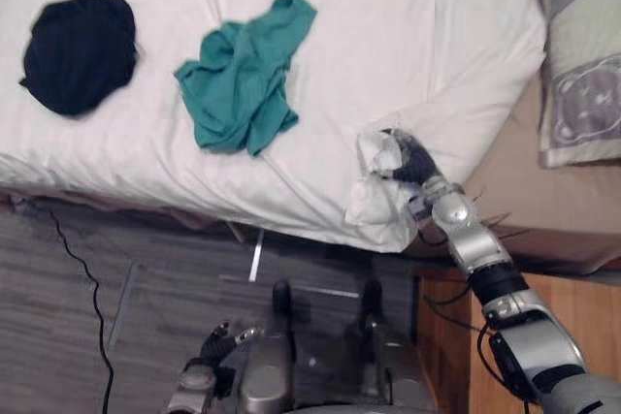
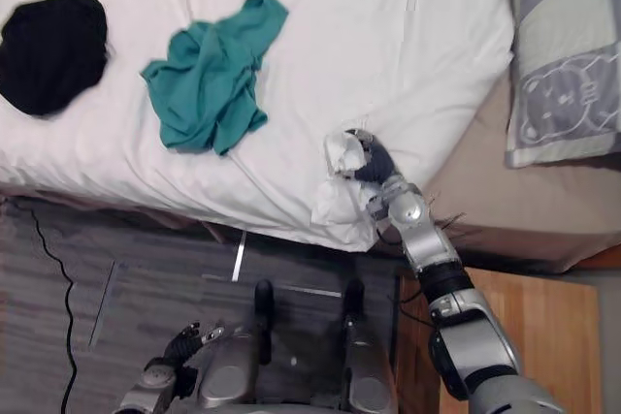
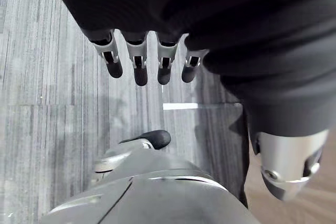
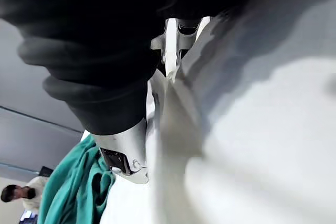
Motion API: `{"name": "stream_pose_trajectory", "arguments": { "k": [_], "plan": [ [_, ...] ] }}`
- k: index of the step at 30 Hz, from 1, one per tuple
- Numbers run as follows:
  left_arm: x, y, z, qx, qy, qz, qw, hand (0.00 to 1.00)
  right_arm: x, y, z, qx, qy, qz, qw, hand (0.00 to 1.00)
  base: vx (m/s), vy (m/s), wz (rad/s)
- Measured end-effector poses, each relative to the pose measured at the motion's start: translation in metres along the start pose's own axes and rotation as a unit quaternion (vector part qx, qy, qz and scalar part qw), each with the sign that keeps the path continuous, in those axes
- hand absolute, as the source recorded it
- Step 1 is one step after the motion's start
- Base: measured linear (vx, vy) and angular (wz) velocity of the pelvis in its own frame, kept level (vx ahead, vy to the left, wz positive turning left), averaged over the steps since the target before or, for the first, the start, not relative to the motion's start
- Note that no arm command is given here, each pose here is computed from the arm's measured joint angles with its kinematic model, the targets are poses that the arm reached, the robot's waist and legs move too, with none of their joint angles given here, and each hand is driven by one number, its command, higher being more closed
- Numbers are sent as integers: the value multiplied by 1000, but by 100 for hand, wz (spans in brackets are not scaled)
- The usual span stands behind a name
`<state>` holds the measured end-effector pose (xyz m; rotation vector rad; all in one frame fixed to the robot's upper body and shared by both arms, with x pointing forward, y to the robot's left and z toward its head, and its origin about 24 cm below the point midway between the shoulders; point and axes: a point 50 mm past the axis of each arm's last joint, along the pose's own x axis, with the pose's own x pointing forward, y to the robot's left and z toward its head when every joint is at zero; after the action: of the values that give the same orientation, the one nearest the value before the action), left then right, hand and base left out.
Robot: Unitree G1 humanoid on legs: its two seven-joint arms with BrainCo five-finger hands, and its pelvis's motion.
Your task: Tidy the bed and pick cloth on bed and put in laundry
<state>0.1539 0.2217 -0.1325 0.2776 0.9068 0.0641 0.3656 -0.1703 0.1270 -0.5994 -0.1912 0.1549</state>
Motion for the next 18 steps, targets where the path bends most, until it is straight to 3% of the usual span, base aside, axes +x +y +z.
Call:
{"name": "stream_pose_trajectory", "arguments": {
  "k": [7,12,13,18],
  "plan": [
    [5,-7,29,11,-57,-11,998,0,-10,-23,-15,24,22,-57,998,100,48,15,-1],
    [4,-7,27,10,-59,-12,998,0,-59,-16,-53,66,71,-86,992,100,26,21,-6],
    [2,-7,18,10,-46,-12,999,0,-78,-9,-66,90,95,-93,987,0,32,18,-27],
    [-9,-11,-18,11,6,-15,1000,0,-175,19,-128,178,253,-151,939,0,78,5,-37]
  ]
}}
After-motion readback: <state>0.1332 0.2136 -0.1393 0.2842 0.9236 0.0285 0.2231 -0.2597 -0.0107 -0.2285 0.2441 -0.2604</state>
